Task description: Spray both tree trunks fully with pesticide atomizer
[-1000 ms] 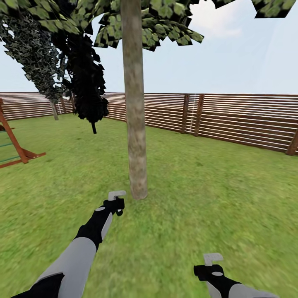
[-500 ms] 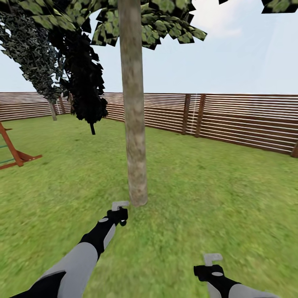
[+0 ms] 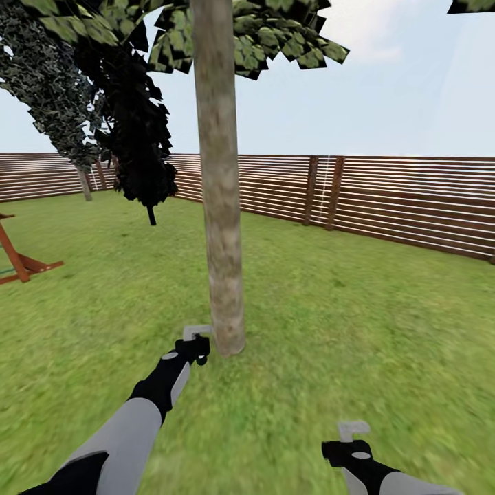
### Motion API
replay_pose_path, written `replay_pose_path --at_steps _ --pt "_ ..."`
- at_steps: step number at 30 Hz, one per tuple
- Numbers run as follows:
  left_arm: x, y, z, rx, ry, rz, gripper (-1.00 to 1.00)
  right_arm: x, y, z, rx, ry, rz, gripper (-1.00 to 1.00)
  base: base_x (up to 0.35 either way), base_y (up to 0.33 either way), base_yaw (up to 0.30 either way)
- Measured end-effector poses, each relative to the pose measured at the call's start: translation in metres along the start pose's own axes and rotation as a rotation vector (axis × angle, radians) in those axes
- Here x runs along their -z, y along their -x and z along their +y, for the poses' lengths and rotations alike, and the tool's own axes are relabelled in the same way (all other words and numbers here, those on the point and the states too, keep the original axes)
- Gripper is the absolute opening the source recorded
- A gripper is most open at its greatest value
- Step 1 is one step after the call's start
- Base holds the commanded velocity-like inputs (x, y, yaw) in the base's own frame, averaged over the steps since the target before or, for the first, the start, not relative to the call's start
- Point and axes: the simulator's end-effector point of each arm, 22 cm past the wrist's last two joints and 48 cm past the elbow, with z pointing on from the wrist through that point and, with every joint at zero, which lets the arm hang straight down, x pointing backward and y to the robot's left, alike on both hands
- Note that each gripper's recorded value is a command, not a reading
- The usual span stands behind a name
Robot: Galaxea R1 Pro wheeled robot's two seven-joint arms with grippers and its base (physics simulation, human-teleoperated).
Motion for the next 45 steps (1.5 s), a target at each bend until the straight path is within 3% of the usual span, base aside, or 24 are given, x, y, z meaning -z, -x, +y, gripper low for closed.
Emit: replay_pose_path --at_steps 27,45 --pt "0.0002 0.0047 0.0065 0.009 0.011 -0.014 -1.00 0.0000 -0.0001 0.0001 0.000 0.000 0.000 1.00 0.348 -0.041 0.000" --pt "-0.0005 0.0008 0.0083 0.008 0.013 -0.006 -1.00 -0.0004 -0.0003 0.0002 0.001 0.001 0.001 1.00 0.121 0.025 0.000"
